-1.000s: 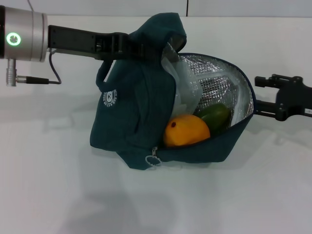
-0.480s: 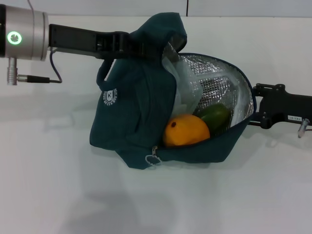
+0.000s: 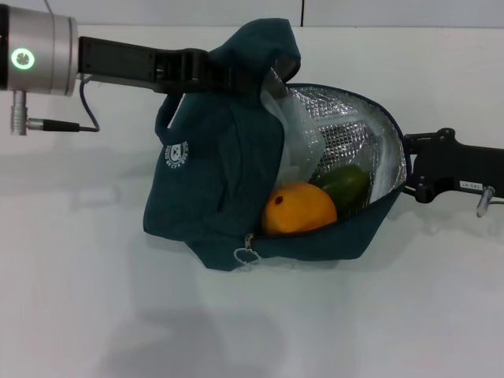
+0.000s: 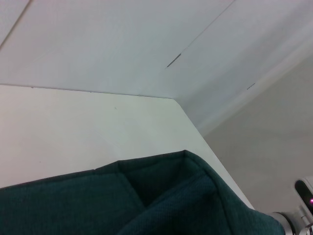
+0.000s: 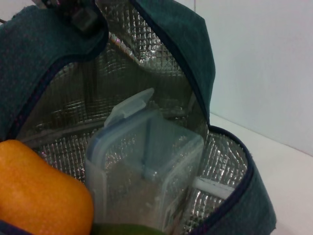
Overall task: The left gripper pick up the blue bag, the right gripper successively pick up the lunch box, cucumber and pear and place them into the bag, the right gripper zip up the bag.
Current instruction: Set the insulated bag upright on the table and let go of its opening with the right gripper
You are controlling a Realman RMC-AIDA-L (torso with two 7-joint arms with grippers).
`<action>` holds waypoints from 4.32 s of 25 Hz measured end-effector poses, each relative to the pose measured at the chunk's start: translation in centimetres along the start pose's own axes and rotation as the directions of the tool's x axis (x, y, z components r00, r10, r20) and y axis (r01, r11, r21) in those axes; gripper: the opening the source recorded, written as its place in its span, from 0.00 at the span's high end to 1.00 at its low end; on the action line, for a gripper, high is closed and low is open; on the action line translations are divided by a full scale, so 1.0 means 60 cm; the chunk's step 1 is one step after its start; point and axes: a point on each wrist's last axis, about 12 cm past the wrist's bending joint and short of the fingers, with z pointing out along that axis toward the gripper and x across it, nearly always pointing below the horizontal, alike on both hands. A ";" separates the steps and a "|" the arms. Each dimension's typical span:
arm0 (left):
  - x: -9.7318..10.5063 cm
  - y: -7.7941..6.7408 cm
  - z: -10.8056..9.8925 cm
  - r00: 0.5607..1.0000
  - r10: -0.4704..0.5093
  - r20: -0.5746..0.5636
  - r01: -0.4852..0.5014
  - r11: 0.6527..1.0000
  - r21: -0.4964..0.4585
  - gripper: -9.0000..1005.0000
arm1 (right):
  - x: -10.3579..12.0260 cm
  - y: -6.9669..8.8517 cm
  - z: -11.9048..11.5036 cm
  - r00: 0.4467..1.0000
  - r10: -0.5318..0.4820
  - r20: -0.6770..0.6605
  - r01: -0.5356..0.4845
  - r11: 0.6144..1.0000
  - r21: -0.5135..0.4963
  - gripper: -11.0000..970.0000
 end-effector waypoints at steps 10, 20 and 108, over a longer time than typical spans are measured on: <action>0.000 0.002 0.000 1.000 -0.002 -0.001 0.002 1.000 0.002 0.94 | -0.005 -0.001 0.002 1.000 -0.008 0.006 0.008 1.000 -0.010 0.87; -0.003 0.000 -0.001 1.000 0.002 0.005 -0.002 1.000 0.005 0.94 | -0.039 -0.014 -0.044 0.983 0.038 0.182 -0.032 0.999 -0.034 0.92; 0.039 0.033 0.068 0.996 -0.087 -0.016 0.088 0.993 0.081 0.94 | -0.079 -0.052 -0.034 0.898 0.306 0.317 -0.322 0.947 -0.001 0.88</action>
